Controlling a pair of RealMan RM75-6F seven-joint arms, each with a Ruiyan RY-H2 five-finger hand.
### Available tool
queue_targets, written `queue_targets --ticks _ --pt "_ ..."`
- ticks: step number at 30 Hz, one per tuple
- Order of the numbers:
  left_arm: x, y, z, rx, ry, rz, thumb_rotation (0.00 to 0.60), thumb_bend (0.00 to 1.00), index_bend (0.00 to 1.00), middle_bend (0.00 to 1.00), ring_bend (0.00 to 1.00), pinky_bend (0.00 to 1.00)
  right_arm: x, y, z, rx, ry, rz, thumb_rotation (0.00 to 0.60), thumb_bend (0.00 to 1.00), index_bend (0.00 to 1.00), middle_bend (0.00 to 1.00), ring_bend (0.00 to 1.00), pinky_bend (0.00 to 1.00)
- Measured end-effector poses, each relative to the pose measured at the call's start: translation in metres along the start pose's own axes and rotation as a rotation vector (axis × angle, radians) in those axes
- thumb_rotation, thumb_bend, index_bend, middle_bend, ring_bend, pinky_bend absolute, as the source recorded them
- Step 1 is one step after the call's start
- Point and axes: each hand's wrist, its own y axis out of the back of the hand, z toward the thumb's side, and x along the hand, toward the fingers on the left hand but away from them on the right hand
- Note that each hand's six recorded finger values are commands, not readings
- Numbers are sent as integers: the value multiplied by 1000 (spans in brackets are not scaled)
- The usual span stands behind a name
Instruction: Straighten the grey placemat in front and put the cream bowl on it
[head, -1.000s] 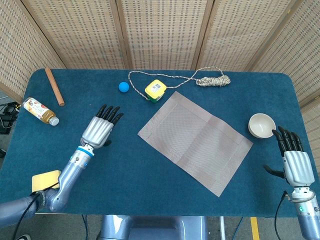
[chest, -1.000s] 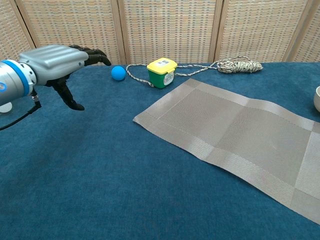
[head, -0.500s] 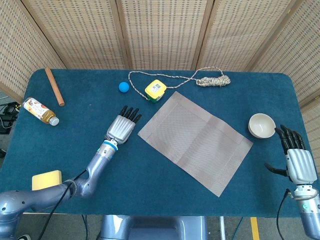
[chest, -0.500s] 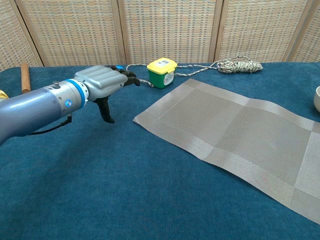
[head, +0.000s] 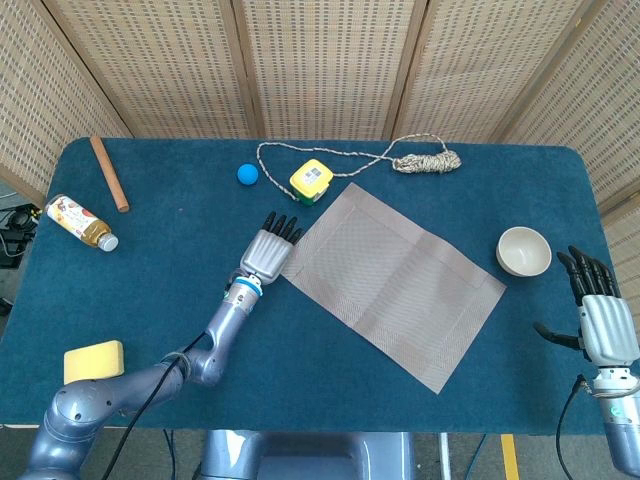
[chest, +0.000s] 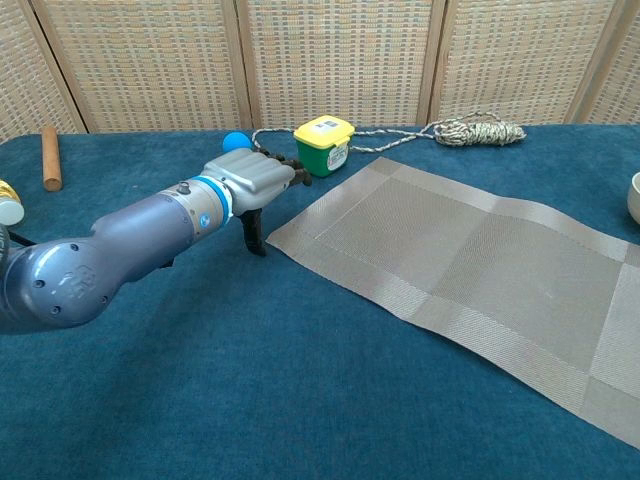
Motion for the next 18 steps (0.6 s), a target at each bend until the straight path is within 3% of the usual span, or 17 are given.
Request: queue_targets --ticks 2,8,18 --pt "2 -2 5 5 -4 -3 600 87 133 0 0 0 0 1 0 -4 -1 -4 600 244 85 0 0 0" --pt "7 1 19 3 -23 21 600 350 229 0 0 0 0 0 0 -11 1 1 600 255 90 0 0 0" --pt "6 10 41 -47 -87 102 600 401 314 0 0 0 0 2 2 -18 6 -6 600 262 92 0 0 0"
